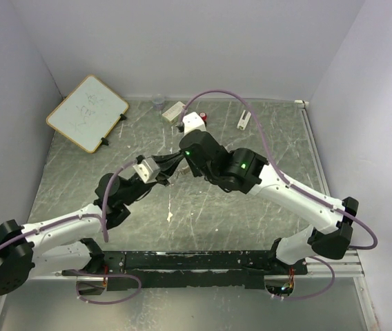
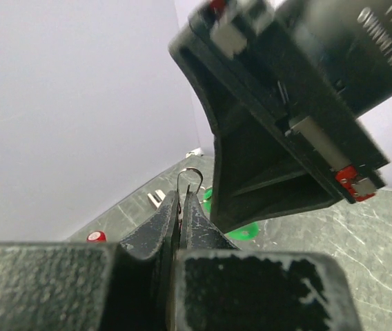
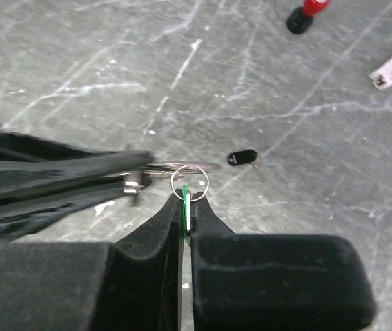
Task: Remove the keys from the keyring
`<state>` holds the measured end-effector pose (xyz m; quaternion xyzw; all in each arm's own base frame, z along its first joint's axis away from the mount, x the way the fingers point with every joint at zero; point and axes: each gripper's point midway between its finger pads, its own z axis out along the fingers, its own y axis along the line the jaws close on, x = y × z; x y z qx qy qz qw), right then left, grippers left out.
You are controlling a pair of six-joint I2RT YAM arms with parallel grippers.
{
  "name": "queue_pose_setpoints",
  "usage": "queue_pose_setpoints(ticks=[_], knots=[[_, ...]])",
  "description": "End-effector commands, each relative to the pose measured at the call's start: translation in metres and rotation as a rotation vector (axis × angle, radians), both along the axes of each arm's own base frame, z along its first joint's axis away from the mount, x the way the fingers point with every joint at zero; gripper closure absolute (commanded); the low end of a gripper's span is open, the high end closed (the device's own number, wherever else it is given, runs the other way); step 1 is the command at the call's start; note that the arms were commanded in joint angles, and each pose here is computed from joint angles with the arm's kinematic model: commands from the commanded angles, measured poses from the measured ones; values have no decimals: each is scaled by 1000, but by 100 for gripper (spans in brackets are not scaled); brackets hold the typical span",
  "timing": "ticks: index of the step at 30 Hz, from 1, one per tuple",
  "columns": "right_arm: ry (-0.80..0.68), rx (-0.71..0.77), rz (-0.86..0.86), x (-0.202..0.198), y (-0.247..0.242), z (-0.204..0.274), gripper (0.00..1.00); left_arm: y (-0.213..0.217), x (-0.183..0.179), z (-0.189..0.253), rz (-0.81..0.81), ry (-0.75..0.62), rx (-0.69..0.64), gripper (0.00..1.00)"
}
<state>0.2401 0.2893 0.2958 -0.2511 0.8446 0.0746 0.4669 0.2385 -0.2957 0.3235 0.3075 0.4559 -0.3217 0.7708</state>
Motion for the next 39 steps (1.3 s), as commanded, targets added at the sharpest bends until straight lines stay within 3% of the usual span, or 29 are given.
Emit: queue_pose_setpoints(ticks=[1,7,12,20,25,39], knots=[[-54,-70,-104,13,-27,-2,100,25,-8,37,48,-74,-115,93],[-99,-52,-152,19,-36,-1,100,35,-15,49,56,-94,-150,93],[-106,-45,-162,22,-40,-1,100,35,-2,36,111,-49,-102,93],[-95,-48,-166,34,-37,-17,100,44,37,-35,301,194,50,93],[-31,79,-173,74,-53,-42,100,53,54,-74,346,342,95,93],[142,157,-140,135,-44,-146,100,69,81,-148,179,631,-44,93]])
